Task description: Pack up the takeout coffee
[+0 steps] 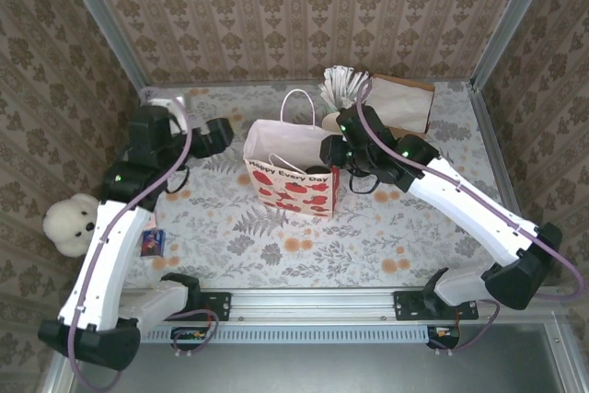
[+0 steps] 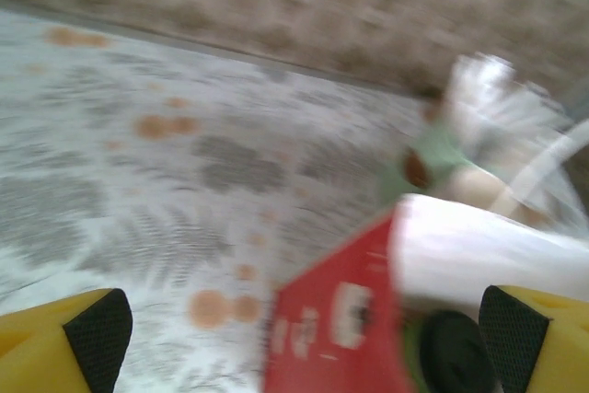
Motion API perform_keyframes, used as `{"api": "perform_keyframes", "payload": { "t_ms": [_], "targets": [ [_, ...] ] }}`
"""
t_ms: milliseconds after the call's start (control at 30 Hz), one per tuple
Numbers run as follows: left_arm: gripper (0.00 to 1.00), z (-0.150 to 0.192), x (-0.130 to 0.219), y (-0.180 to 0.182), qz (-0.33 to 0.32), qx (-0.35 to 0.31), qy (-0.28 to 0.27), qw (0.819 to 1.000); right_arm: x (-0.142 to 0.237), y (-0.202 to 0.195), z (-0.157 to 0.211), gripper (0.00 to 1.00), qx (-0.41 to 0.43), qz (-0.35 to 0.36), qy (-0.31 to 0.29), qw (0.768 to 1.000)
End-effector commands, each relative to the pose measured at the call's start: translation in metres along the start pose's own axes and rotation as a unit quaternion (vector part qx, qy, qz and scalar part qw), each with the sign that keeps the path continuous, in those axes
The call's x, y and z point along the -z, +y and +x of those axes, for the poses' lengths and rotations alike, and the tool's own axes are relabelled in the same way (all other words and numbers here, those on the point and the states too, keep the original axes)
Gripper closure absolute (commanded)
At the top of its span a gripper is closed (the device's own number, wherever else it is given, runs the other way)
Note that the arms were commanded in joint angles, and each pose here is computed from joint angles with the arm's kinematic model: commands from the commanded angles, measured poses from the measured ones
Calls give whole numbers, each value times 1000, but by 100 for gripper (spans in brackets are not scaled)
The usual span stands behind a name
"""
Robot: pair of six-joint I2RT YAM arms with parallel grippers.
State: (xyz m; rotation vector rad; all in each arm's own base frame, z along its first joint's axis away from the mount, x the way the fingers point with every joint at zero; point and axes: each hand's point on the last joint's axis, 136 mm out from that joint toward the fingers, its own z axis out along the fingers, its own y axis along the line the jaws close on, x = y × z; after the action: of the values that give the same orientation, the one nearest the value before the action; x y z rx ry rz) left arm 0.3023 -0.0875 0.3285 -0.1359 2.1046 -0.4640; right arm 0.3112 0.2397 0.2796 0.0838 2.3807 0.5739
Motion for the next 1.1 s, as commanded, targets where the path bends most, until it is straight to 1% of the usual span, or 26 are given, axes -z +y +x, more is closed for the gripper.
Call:
{"api": "perform_keyframes", "payload": {
  "t_ms": [0,100,200,267,367,467,567,667,833,1067],
  "targets": [
    [0,15,3,91,-199,79,-27,977,-7,20,-15,73,13,-33,-10,999],
    [0,36,1,128,-236,152,-26,960,-17,30,-20,75,15,-45,-5,999],
    [0,61,-7,152,-249,219,-13,943,-26,40,-23,77,16,-61,4,998],
    [0,78,-15,164,-256,252,2,933,-31,45,-23,78,17,-71,9,997],
    [0,97,-28,173,-253,282,31,925,-40,51,-22,78,21,-82,22,996],
    [0,108,-43,174,-246,295,55,922,-48,55,-27,79,27,-89,25,995],
    [0,126,-63,172,-230,312,97,917,-57,53,-34,80,27,-82,25,996],
    [0,145,-83,170,-221,328,138,908,-62,50,-43,81,20,-75,21,997],
    [0,156,-105,152,-204,307,182,912,-62,40,-54,82,17,-52,9,998],
    [0,163,-126,125,-189,282,205,918,-56,24,-65,82,8,-37,-8,999]
  ]
}}
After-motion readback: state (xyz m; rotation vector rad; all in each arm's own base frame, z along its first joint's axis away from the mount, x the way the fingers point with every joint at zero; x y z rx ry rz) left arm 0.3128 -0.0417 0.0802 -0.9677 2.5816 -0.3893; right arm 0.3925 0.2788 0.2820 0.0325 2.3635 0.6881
